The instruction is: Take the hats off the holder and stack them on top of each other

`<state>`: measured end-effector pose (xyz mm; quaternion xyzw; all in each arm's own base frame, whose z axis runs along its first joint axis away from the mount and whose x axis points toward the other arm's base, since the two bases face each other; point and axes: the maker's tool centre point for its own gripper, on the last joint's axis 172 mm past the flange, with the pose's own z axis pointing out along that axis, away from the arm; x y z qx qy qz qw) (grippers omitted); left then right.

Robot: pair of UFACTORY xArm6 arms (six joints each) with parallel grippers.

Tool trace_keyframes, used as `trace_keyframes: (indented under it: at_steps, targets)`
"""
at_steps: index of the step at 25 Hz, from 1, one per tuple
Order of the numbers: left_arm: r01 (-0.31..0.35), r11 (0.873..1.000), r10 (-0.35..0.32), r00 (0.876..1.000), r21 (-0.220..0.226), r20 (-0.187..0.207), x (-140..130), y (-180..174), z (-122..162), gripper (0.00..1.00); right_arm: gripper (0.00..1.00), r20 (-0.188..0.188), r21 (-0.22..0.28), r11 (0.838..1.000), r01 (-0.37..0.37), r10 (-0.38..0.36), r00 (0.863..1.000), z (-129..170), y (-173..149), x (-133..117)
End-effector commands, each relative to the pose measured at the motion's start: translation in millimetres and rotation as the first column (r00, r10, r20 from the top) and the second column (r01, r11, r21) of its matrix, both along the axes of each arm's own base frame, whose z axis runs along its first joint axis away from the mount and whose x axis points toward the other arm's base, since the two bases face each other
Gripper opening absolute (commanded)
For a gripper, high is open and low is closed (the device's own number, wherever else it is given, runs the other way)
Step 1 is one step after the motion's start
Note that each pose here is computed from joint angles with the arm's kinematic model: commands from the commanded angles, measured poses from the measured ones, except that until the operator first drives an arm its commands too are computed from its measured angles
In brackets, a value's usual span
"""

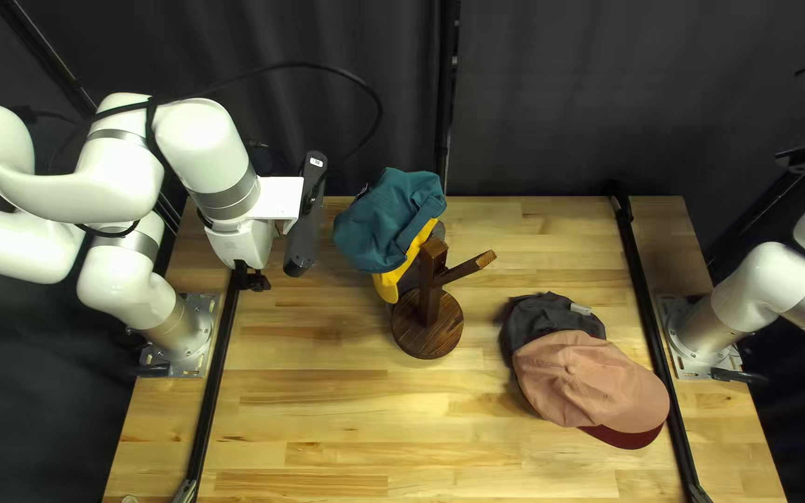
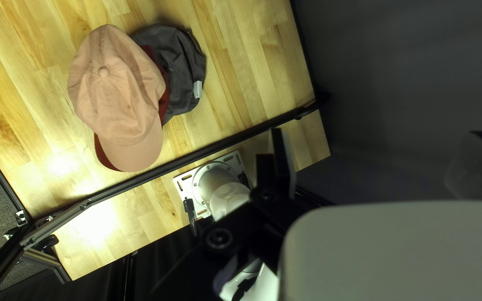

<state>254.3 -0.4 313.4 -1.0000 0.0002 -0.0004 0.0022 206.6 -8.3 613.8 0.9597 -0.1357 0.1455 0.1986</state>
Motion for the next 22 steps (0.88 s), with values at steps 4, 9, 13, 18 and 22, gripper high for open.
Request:
trace_keyframes:
  at_steps: [4,9,13,18,22]
  targets:
    - [0.000,1.000,0.000,1.000,0.000,0.000,0.0,0.0,0.0,1.00,1.00,0.000,0.000,1.000,0.000,0.000,1.000,0.0,0.0,0.0]
    - [0.000,1.000,0.000,1.000,0.000,0.000,0.0,0.0,0.0,1.00,1.00,0.000,0.000,1.000,0.000,0.000,1.000,0.0,0.0,0.0]
    - [0.000,1.000,0.000,1.000,0.000,0.000,0.0,0.0,0.0,1.00,1.00,0.000,0.000,1.000,0.000,0.000,1.000,0.0,0.0,0.0]
    - [-0.057,0.997,0.057,0.998,0.056,0.006,7.5,26.4,27.5,1.00,1.00,0.000,0.000,1.000,0.000,0.000,1.000,0.0,0.0,0.0]
    - [-0.164,0.976,0.161,0.986,0.142,0.037,24.5,52.3,50.9,1.00,1.00,0.000,0.000,1.000,0.000,0.000,1.000,0.0,0.0,0.0]
